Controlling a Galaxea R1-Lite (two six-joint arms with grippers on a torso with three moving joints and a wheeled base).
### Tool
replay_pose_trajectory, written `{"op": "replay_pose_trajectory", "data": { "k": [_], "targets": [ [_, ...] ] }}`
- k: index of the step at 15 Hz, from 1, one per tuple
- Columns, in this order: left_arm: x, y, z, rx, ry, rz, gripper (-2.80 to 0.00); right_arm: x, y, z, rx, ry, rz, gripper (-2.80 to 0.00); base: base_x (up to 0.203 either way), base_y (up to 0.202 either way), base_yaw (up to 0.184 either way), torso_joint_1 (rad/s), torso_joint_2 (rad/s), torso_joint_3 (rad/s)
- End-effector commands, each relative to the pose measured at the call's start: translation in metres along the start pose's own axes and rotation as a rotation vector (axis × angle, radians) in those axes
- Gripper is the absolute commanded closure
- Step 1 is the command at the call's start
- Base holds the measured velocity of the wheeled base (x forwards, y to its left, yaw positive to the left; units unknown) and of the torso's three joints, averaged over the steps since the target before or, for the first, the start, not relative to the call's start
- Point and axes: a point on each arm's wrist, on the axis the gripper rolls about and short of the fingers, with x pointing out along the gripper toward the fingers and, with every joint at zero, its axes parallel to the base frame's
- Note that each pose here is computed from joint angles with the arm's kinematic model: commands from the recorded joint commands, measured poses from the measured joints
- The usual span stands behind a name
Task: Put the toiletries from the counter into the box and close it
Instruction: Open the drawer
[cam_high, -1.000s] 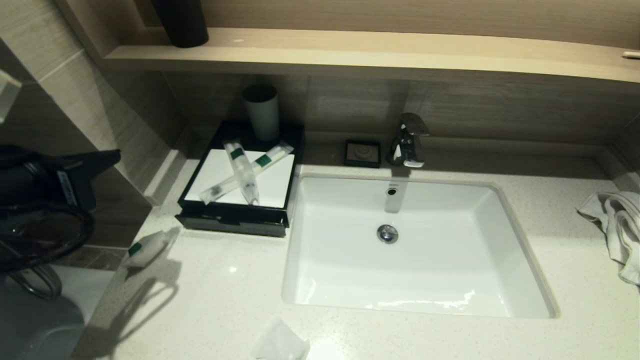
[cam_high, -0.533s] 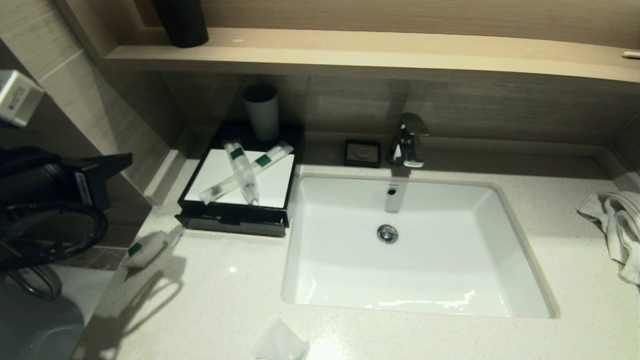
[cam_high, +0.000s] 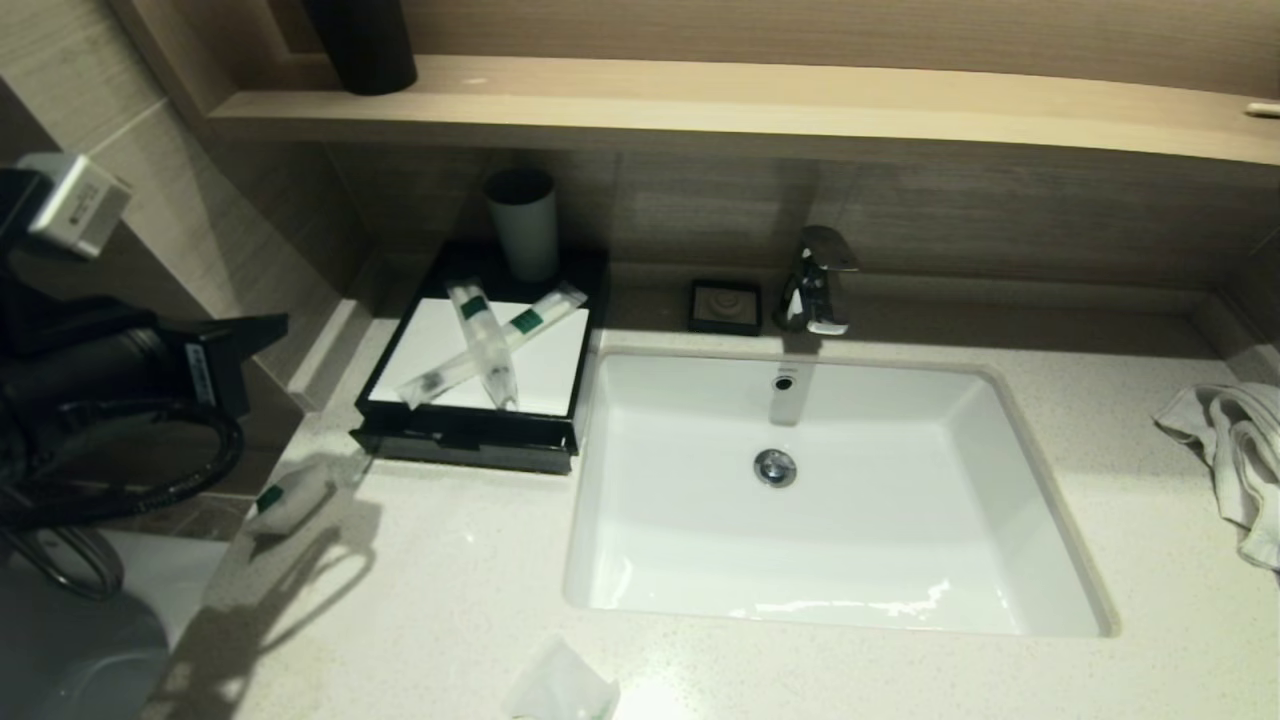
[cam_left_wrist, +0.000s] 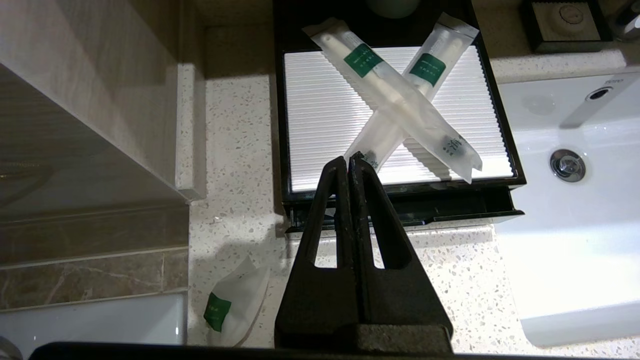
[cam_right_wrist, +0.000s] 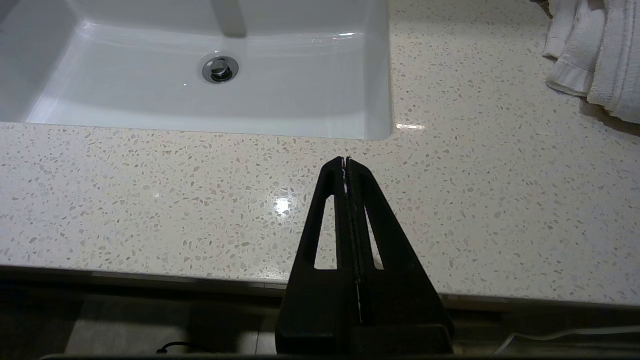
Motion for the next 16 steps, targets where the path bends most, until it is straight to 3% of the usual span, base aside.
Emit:
{"op": "replay_pose_trajectory", "data": {
  "k": [1, 7, 16],
  "targets": [
    [0.003, -0.002, -0.002, 0.001, 0.009, -0.014, 0.00, 0.000, 0.000, 0.000, 0.001, 0.000, 0.000, 0.00, 0.000, 0.000, 0.000, 0.000, 0.00, 0.000],
    [0.022, -0.003, -0.007, -0.020, 0.052, -0.025, 0.00, 0.000, 0.000, 0.000, 0.001, 0.000, 0.000, 0.00, 0.000, 0.000, 0.000, 0.000, 0.00, 0.000],
    [0.043, -0.020, -0.020, -0.010, 0.123, -0.104, 0.00, 0.000, 0.000, 0.000, 0.001, -0.001, 0.000, 0.00, 0.000, 0.000, 0.000, 0.000, 0.00, 0.000]
  ]
}}
